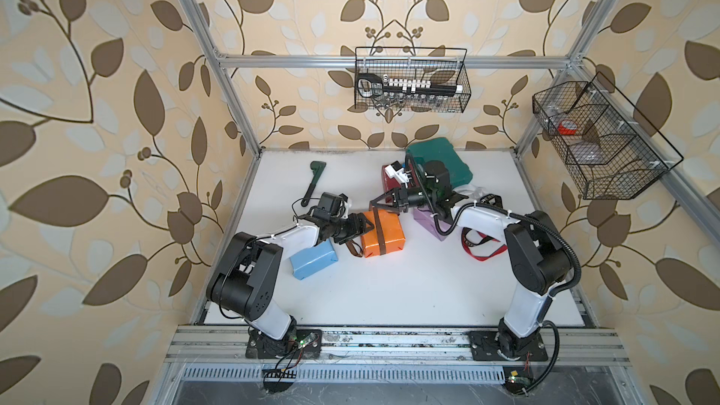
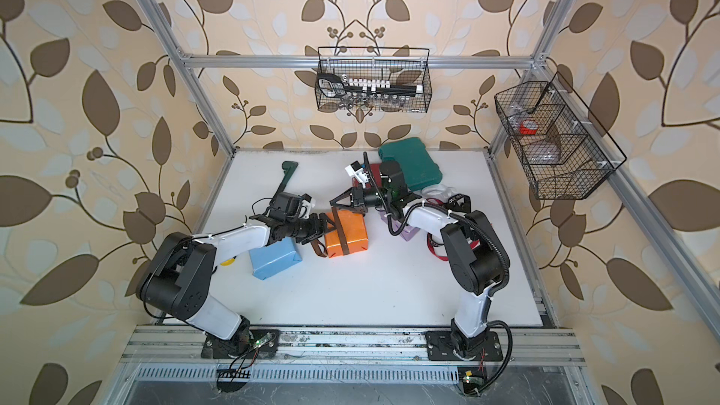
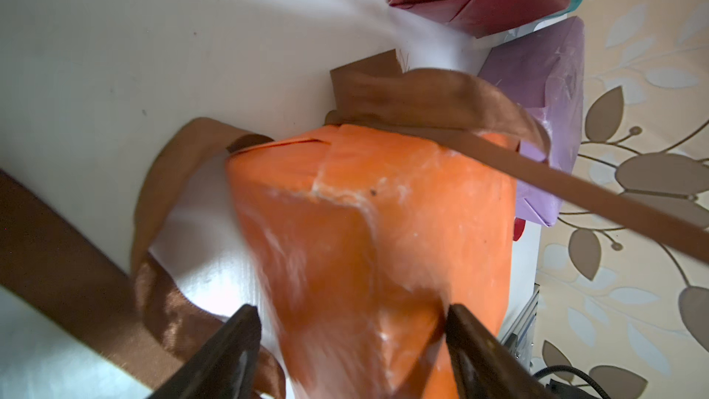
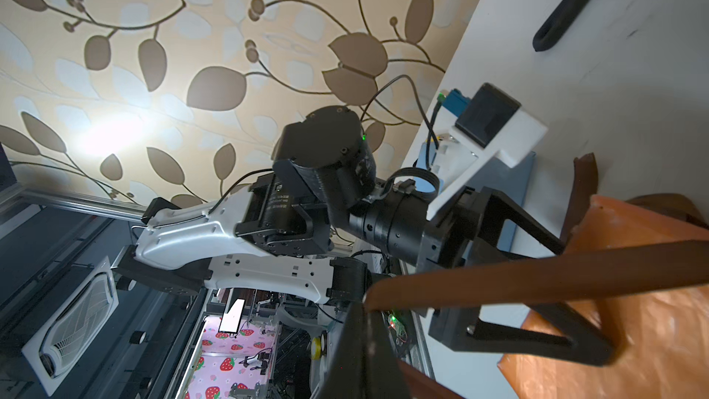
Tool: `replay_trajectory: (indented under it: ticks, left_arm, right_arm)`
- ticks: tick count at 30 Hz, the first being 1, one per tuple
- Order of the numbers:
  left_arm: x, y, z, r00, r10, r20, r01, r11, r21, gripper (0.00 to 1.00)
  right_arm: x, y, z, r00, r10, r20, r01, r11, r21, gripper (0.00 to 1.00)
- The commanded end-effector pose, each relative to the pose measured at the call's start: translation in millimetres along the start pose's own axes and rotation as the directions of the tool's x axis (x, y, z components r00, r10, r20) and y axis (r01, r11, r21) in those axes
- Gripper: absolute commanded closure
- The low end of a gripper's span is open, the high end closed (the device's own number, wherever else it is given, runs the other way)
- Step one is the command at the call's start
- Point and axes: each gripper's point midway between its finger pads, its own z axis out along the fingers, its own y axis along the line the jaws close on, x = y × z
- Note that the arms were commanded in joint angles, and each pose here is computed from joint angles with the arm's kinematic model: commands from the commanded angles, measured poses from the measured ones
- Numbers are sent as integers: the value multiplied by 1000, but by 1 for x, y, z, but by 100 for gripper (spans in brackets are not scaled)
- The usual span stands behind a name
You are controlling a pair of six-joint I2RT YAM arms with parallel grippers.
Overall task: Untie the ribbon bows on the gift boxes
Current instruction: Pull the ribbon from the gift box.
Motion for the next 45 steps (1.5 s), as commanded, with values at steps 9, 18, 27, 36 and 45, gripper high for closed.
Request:
replay_trajectory:
  ticks: [9,18,27,36,45]
  left_arm:
    - [-4,-7,-4,999,30,16,-30,1000,-10,22]
    - [-6,-9,-2,1000,19,16,-19,1000,-1,21]
    - [-26,-28,-6,997,45,56,-46,999,15,16]
    - [-13,-5,19,999,30,-10,-31,998,-62,16]
    - [-7,-4,26,998,49,-42,-53,995,-89,16]
  right_arm:
    - [-30,66,-19,986,-160,39,162,986,-38,100]
    - [-37,66,-22,977,-208,39,206,977,62,100]
    - [-46,85,-23,968,-247,44,245,969,44,100]
    - [-47,90,-24,969,-243,49,242,970,35,100]
    - [-68,139,-35,942,-324,91,326,945,-10,100]
